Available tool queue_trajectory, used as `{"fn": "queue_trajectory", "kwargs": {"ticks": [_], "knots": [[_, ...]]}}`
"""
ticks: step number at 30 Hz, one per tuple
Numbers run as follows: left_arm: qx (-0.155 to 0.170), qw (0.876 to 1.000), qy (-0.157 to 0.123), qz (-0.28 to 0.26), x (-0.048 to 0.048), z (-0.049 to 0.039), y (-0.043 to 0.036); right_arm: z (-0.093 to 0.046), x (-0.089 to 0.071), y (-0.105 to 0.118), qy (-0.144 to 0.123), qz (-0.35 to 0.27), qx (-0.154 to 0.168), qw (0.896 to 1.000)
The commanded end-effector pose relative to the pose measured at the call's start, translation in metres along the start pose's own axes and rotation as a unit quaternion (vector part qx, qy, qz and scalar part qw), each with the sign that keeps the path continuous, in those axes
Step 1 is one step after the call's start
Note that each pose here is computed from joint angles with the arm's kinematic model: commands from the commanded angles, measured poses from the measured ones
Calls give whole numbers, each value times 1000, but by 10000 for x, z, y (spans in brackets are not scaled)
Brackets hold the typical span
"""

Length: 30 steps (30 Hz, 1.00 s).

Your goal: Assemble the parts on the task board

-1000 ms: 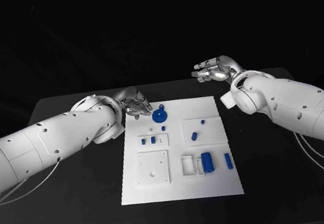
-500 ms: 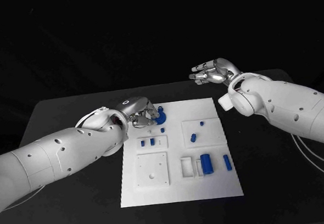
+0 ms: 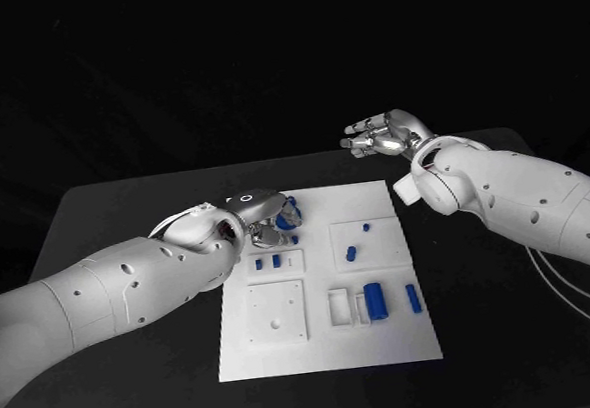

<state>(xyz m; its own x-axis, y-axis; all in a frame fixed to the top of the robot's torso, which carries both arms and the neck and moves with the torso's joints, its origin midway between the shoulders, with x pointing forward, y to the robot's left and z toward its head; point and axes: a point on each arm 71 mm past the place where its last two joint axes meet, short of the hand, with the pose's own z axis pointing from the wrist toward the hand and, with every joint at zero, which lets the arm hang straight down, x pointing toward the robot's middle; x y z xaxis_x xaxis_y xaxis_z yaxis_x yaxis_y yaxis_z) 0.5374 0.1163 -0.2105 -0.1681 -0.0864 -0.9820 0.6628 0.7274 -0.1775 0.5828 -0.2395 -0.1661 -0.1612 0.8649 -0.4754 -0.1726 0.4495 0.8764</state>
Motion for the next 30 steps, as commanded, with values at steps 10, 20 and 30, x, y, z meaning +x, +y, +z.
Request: {"fn": "queue_trajectory", "kwargs": {"ticks": [10,20,30], "knots": [[-5,999,28,28,79,51,-12,1,28,25,6,-1,-7,1000],[-17,999,40,32,125,102,6,2,46,41,8,0,-9,1000],[-13,998,49,30,161,128,-24,2,52,48,9,1,-9,1000]]}}
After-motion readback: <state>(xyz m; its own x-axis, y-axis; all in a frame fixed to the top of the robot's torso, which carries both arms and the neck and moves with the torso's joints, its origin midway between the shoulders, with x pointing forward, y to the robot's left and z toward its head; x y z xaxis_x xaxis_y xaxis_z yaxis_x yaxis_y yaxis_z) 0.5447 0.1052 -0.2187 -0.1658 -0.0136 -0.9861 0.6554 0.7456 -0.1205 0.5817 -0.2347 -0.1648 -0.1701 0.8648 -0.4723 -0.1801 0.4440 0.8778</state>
